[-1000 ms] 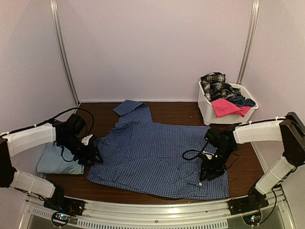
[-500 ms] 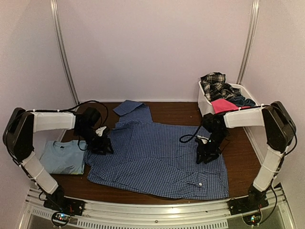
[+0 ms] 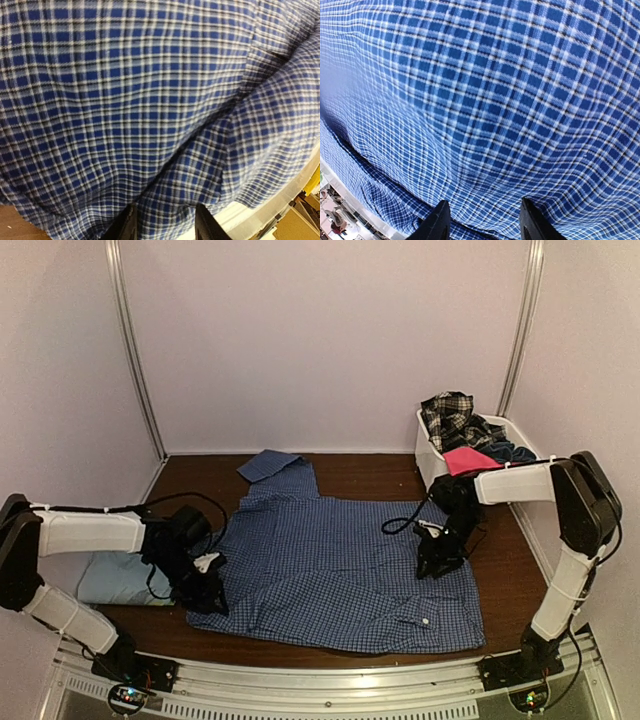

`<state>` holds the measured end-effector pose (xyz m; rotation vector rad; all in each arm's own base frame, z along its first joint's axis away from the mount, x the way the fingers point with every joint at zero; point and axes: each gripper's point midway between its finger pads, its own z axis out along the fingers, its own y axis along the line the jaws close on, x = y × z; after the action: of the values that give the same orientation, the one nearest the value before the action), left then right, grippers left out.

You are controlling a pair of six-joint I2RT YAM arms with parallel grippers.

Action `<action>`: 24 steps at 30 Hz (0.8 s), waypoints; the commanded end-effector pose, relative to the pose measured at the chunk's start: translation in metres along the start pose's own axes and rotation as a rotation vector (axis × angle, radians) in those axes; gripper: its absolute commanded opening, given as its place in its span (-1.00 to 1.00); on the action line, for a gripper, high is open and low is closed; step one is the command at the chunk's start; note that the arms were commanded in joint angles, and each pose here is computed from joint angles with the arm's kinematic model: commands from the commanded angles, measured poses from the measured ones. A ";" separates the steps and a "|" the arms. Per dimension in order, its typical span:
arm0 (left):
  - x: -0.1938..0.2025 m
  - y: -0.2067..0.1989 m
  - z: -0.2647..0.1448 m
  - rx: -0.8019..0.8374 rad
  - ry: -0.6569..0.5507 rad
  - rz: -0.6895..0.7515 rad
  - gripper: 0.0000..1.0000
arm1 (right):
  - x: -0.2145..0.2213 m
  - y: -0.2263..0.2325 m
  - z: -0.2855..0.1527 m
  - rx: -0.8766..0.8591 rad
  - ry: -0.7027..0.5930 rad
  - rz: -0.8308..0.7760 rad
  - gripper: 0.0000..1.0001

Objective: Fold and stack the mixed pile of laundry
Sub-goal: Move the 1/3-folded shirt to the center of the board, then pick up the 1/3-folded shirt from the center of the board.

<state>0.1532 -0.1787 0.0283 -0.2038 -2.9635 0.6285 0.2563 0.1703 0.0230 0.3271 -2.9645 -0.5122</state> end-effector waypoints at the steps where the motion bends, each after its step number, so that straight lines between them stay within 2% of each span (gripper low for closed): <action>1: -0.032 -0.040 -0.039 0.107 -0.148 0.089 -0.03 | 0.015 -0.013 0.002 0.044 0.041 0.001 -0.01; 2: -0.049 -0.052 -0.055 0.119 -0.217 0.135 0.04 | 0.007 -0.008 -0.006 0.030 0.003 -0.007 0.00; 3: -0.064 -0.061 -0.069 0.119 -0.267 0.172 0.23 | -0.003 -0.006 -0.015 0.022 -0.039 -0.007 0.00; 4: -0.081 -0.067 -0.082 0.106 -0.304 0.195 0.30 | -0.013 -0.004 -0.025 0.010 -0.084 -0.006 0.01; 7: -0.118 -0.069 -0.090 0.051 -0.311 0.226 0.40 | -0.038 0.000 -0.051 -0.023 -0.195 0.009 0.01; 10: -0.145 -0.059 -0.084 -0.017 -0.335 0.215 0.37 | -0.044 0.001 -0.057 -0.021 -0.210 0.023 0.01; 15: -0.154 -0.020 -0.045 -0.129 -0.248 0.178 0.13 | -0.038 0.004 -0.041 -0.064 -0.177 0.049 -0.01; 24: -0.111 0.012 0.008 -0.196 -0.104 0.168 -0.16 | -0.030 -0.017 -0.002 -0.013 -0.104 0.067 -0.02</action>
<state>0.2750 -0.1905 0.0223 -0.3929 -3.1433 0.4403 0.2890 0.1637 0.0340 0.2012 -3.0612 -0.6011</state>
